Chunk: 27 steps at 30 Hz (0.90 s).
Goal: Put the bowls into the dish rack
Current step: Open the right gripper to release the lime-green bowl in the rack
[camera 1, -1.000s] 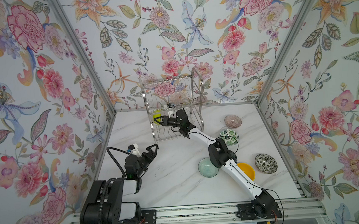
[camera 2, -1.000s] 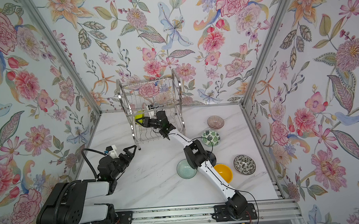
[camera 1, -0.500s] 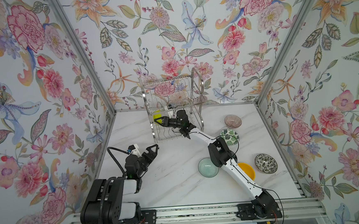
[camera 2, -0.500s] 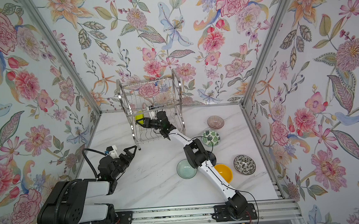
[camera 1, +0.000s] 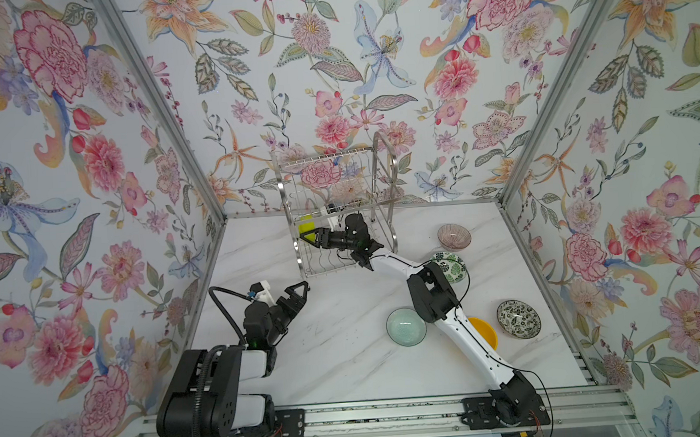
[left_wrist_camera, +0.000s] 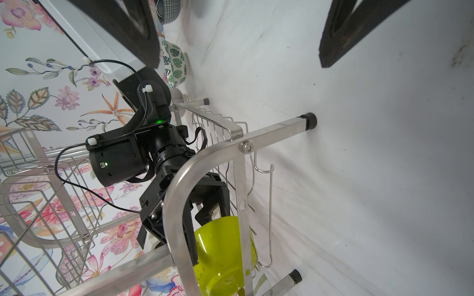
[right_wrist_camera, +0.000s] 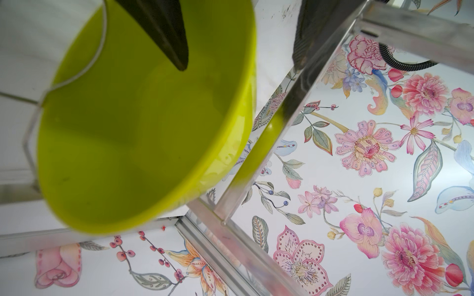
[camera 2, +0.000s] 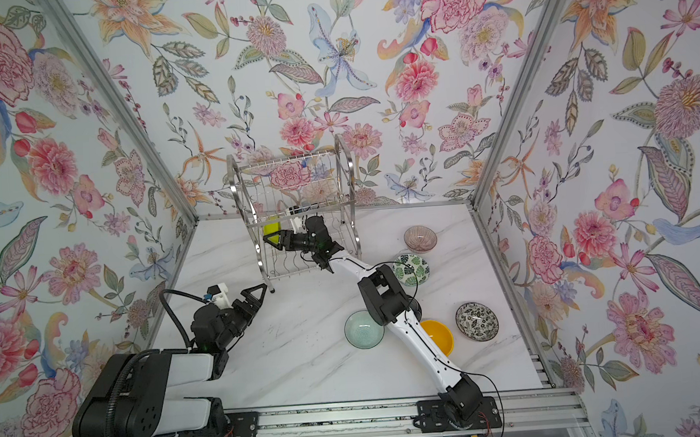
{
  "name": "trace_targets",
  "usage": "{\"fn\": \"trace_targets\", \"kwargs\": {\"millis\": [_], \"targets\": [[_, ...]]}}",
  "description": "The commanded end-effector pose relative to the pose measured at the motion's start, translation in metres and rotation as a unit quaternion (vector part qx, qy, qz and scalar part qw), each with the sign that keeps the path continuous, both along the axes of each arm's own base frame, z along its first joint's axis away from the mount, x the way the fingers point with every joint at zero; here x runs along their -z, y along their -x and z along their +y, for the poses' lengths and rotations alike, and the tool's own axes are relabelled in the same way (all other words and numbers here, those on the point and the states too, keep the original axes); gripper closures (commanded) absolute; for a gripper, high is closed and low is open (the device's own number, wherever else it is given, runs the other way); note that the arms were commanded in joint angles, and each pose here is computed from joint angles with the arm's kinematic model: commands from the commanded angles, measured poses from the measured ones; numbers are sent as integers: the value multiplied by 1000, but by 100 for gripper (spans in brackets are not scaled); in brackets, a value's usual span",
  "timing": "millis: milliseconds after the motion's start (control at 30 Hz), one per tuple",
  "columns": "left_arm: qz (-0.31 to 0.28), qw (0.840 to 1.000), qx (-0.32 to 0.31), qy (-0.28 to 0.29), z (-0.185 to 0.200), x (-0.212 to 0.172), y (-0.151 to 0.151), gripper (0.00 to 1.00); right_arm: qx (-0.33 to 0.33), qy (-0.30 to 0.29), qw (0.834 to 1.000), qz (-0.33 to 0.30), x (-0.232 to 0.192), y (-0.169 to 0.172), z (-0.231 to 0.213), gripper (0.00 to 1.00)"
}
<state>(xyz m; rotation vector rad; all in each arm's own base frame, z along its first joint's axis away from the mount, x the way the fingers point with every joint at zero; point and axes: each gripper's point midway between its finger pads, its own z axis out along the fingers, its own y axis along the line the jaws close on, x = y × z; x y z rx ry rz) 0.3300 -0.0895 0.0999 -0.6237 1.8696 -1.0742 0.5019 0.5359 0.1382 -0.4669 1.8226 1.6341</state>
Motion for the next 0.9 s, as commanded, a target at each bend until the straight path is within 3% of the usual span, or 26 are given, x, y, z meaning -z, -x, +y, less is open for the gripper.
{"fn": "trace_targets", "kwargs": {"millis": [0, 400, 867], "targets": [[-15, 1000, 5, -12, -2, -5, 2, 1, 9, -20, 999, -47, -41, 4, -3, 31], [-17, 1000, 3, -12, -1, -5, 2, 1, 59, 11, 995, -79, -42, -2, -20, 26], [-19, 1000, 0, -14, 0, -5, 2, 1, 101, -8, 989, -105, -50, 5, -43, 24]]}}
